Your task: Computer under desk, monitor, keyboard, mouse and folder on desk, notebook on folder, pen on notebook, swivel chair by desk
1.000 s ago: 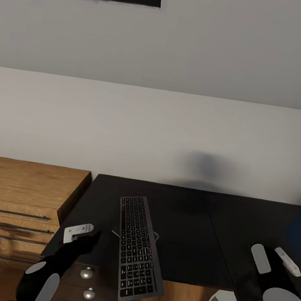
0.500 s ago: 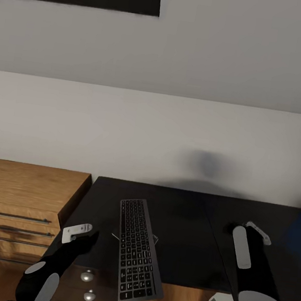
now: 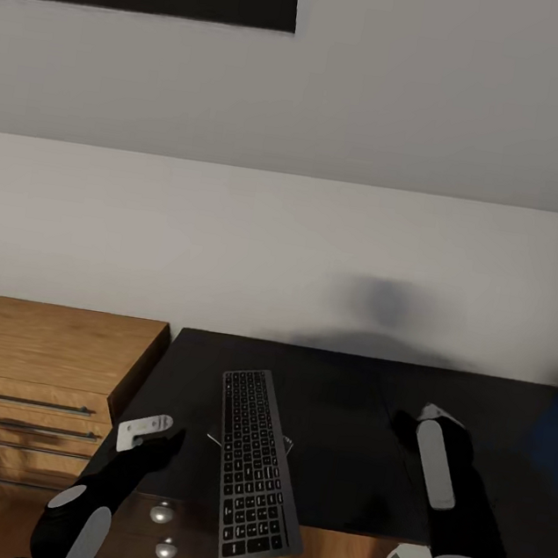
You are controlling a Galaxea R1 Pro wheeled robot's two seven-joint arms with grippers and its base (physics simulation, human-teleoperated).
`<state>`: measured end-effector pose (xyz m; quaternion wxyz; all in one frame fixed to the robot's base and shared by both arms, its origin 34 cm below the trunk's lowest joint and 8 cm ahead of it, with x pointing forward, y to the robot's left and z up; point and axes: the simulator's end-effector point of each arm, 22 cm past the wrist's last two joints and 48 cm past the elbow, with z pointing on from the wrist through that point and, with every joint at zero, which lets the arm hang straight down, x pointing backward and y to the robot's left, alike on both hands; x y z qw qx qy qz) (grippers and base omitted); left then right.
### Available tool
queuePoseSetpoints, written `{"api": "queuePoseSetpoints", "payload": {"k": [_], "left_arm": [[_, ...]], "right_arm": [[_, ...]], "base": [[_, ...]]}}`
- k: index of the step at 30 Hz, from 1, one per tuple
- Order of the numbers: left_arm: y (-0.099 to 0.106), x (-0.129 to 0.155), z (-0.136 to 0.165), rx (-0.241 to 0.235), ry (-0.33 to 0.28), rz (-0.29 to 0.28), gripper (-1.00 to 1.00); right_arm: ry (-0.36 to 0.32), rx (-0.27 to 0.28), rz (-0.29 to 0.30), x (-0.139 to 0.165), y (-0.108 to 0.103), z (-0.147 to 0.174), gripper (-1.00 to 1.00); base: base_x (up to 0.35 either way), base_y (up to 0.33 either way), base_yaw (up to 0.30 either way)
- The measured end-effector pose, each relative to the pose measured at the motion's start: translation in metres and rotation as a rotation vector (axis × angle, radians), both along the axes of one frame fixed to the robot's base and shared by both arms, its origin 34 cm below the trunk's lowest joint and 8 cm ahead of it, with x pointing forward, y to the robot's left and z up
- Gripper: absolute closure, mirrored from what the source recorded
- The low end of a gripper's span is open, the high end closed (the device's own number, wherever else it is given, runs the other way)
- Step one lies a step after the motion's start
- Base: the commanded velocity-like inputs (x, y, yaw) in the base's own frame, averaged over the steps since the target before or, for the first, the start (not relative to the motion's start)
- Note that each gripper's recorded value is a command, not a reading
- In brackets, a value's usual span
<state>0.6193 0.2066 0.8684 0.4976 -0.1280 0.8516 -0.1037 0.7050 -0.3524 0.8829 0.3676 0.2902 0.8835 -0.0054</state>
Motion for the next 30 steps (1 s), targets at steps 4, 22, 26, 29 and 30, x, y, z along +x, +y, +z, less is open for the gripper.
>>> {"api": "queuePoseSetpoints", "payload": {"k": [4, 22, 26, 29, 30], "left_arm": [[0.0, 0.0, 0.0, -0.001, 0.0, 0.0, -1.0], [0.0, 0.0, 0.001, -0.002, -0.001, 0.0, -1.0], [0.0, 0.0, 0.001, -0.001, -0.003, 0.0, -1.0], [-0.001, 0.0, 0.002, -0.001, -0.004, -0.002, -1.0], [-0.002, 0.0, 0.002, -0.001, -0.004, -0.003, -1.0]], "right_arm": [[-0.003, -0.01, 0.015, 0.0, 0.005, 0.001, 1.0], [-0.034, -0.011, 0.025, 0.004, 0.012, 0.013, 1.0], [-0.036, -0.012, 0.029, 0.005, 0.013, 0.014, 1.0], [-0.036, -0.013, 0.033, 0.005, 0.015, 0.014, 1.0], [-0.036, -0.015, 0.036, 0.005, 0.016, 0.014, 1.0]], "base": [[0.0, 0.0, 0.0], [0.0, 0.054, 0.064], [-0.013, 0.298, 0.252], [-0.03, 0.167, 0.234], [-0.014, 0.076, 0.164]]}}
